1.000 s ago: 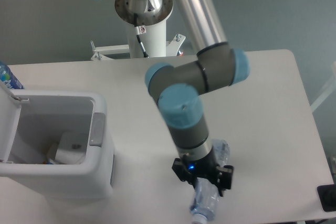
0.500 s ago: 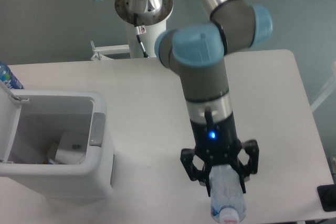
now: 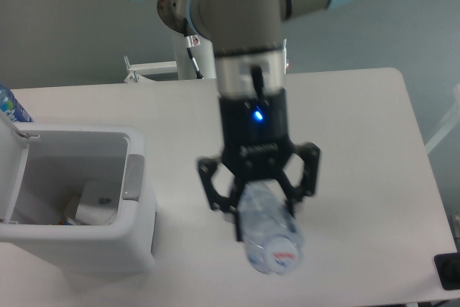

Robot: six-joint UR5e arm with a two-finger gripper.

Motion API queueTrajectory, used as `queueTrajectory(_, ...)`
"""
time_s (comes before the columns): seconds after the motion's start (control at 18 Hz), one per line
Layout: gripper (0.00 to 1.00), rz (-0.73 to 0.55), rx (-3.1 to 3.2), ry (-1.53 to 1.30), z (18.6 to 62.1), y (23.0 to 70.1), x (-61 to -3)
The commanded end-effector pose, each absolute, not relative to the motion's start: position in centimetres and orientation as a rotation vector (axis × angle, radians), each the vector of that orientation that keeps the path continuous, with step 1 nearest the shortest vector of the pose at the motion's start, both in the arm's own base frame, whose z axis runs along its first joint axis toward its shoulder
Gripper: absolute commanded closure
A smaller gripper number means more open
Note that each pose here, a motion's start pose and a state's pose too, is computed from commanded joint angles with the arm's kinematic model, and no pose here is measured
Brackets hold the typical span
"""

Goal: Place the trash in the trash can
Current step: 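Lift the bottle and carry it over the trash bin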

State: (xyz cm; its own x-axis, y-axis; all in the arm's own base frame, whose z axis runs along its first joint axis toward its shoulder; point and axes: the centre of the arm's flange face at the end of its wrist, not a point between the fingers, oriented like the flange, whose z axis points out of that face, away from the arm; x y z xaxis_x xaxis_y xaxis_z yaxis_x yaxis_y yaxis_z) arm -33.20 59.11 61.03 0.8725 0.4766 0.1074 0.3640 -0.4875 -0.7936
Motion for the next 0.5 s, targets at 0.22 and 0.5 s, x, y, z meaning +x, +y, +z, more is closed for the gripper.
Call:
queueTrajectory(0.22, 0.34, 0.098, -2.155, -0.512, 61.0, 61.4, -28.0)
queueTrajectory(0.5, 0.34, 0.020, -2.226, -0.411, 58.7, 62.6, -20.4)
